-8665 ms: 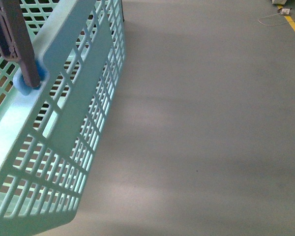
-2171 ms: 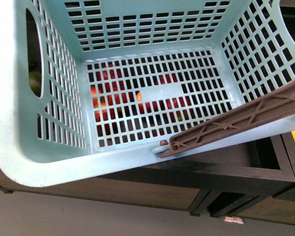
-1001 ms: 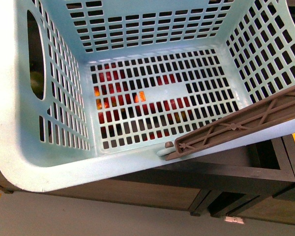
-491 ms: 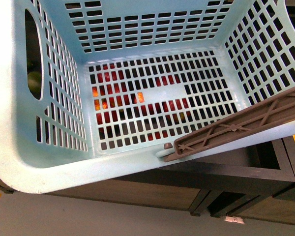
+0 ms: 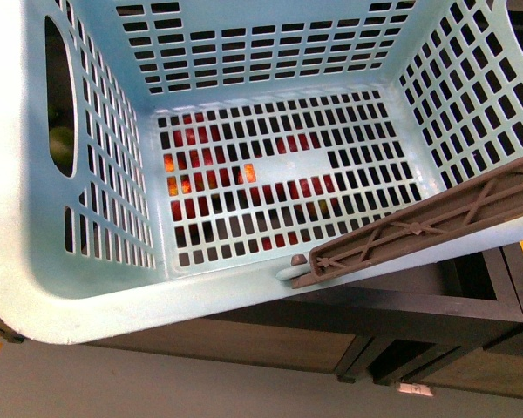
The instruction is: Pick lemon and mango into basket
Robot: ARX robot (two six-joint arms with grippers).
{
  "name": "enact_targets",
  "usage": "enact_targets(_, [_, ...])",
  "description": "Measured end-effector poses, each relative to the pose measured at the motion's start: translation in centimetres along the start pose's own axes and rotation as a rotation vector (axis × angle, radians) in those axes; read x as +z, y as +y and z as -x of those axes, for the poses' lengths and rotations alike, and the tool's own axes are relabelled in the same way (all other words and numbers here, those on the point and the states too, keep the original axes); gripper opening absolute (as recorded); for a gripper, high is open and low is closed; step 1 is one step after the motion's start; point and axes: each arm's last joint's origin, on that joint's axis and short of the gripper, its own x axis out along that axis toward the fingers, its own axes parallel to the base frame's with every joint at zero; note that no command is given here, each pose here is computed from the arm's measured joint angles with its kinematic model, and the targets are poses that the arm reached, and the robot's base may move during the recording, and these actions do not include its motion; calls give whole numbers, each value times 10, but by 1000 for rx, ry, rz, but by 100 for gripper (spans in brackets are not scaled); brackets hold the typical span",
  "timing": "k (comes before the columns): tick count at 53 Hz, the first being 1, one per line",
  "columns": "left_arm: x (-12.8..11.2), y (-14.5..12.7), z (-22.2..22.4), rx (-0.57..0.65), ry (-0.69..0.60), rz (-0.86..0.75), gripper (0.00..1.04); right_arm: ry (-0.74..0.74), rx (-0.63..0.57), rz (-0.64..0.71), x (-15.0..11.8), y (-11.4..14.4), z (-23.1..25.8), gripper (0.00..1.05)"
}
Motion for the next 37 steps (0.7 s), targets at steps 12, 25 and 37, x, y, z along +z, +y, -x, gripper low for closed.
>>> enact_targets(12, [0, 0, 0, 0, 0, -1, 4, -17, 13, 31, 17, -2, -24, 96])
enact_targets(25, [0, 0, 0, 0, 0, 0, 4, 1, 5, 15, 21, -12, -45, 96])
enact_targets(37, [0, 0, 0, 0, 0, 0, 4, 1, 8, -4, 24, -15, -59, 96])
